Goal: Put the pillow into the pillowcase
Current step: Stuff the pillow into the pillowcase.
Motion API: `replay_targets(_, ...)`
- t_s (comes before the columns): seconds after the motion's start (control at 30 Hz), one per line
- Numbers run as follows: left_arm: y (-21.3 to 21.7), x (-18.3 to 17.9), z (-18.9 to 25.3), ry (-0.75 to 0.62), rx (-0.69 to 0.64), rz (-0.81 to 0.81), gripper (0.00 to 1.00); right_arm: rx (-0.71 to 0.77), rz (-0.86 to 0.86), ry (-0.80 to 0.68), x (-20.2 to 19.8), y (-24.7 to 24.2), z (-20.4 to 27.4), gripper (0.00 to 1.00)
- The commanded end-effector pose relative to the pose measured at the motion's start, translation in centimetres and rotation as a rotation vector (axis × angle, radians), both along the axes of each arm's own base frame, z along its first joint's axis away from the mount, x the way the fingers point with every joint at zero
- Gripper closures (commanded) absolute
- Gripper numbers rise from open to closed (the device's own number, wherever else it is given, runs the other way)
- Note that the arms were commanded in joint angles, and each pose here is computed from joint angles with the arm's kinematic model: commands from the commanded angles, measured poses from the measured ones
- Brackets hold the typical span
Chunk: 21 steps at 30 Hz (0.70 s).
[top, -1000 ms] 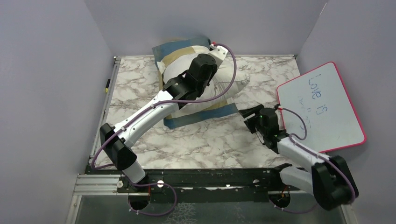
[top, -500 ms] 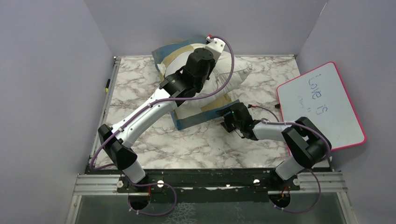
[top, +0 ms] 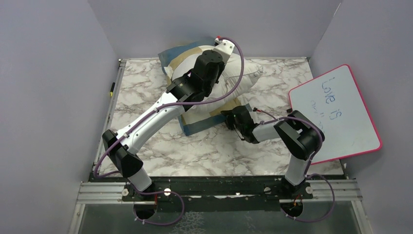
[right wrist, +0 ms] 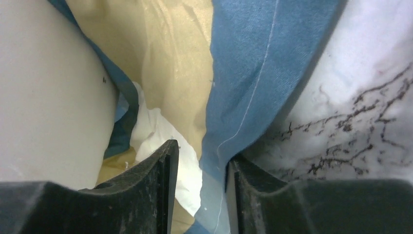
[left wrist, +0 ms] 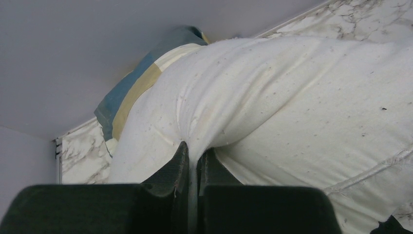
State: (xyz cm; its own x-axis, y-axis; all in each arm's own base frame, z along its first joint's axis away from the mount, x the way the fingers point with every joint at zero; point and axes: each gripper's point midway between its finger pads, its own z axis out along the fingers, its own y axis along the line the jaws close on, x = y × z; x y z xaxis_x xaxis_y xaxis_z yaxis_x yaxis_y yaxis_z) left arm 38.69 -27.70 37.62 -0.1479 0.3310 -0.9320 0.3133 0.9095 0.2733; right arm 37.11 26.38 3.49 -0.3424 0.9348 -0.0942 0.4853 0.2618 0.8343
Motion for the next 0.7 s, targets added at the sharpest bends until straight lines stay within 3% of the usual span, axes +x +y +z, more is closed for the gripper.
replay_targets(0.0,2.3,0.0,6.4,-0.153,-0.161,0.090,1.00,-0.116,-0.005,-0.059,0.3,-1.3,-2.4,0.64)
replay_targets(0.1,2.5,0.1,6.1,-0.152,-0.156,0.101,1.00,-0.187,0.051,-0.191,1.0,-1.2,-0.1,0.98)
replay_targets(0.23,2.7,0.3,5.2,-0.145,-0.139,0.121,1.00,-0.264,0.146,-0.395,-0.5,-2.1,4.3,1.00)
replay_targets(0.4,3.5,1.3,1.6,-0.104,-0.094,0.159,1.00,-0.325,0.374,-0.662,-5.5,-2.8,11.9,1.00)
replay_targets(0.47,3.6,1.8,-0.8,-0.062,-0.086,0.162,1.00,-0.357,0.473,-0.647,-7.7,-2.9,12.1,1.00)
replay_targets(0.57,2.7,1.6,-4.3,0.017,-0.104,0.121,1.00,-0.344,0.461,-0.629,-10.0,-4.6,11.0,1.00)
replay_targets(0.67,-0.7,-0.4,-6.6,0.114,-0.164,-0.084,0.99,-0.354,0.470,-0.644,-10.3,-4.7,10.5,1.00)
